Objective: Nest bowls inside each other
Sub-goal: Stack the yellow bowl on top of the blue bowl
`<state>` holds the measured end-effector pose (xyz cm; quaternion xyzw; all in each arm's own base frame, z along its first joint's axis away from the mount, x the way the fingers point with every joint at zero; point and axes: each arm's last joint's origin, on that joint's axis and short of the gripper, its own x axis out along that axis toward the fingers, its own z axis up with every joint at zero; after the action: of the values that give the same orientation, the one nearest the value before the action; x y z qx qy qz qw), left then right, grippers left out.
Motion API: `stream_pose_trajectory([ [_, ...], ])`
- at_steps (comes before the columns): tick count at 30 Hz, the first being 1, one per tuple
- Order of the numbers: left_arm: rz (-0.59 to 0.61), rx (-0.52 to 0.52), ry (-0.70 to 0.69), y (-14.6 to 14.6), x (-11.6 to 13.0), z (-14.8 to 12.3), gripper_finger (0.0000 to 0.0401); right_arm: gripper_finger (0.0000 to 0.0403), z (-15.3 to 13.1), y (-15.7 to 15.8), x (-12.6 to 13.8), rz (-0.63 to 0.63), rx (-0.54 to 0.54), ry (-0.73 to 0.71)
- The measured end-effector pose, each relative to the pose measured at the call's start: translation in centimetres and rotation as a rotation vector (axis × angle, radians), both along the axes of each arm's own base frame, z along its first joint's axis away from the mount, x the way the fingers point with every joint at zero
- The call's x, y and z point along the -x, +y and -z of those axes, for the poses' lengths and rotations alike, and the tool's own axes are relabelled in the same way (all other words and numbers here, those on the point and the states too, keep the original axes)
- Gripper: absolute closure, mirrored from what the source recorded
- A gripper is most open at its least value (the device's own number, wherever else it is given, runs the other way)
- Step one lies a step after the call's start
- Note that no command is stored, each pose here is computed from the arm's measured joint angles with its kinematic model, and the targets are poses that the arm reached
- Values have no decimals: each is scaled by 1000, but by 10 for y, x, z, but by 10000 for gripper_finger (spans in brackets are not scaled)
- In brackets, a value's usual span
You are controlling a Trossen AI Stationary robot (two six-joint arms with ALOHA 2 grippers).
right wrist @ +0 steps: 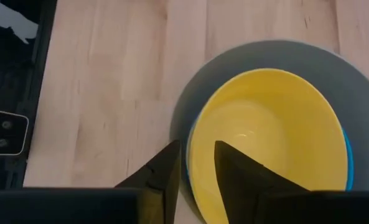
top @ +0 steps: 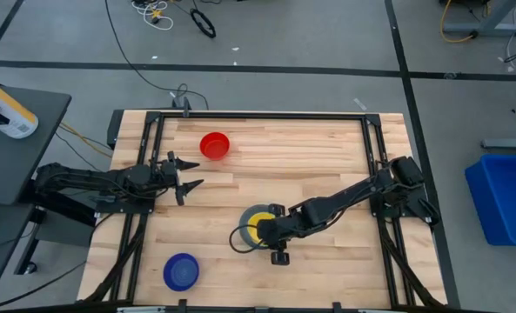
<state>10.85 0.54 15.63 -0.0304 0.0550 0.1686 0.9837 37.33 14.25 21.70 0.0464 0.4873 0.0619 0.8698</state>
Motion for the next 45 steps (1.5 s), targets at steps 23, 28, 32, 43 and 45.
stream_pose_trajectory([
  [23, 0, 0, 0, 0, 0, 0, 107, 337, 8, 1, 1, -22, -1, 47],
  [28, 0, 1, 0, 0, 0, 0, 107, 395, 8, 4, 3, -27, 45, 39],
  [32, 0, 0, 0, 0, 0, 0, 107, 399, 8, 8, 4, -34, 59, 33],
  [43, -1, 3, -1, 0, 0, 0, 107, 401, 33, 12, -1, -53, 85, 92],
  [45, 0, 2, 0, 0, 0, 0, 107, 402, 40, 12, -3, -62, 76, 111],
])
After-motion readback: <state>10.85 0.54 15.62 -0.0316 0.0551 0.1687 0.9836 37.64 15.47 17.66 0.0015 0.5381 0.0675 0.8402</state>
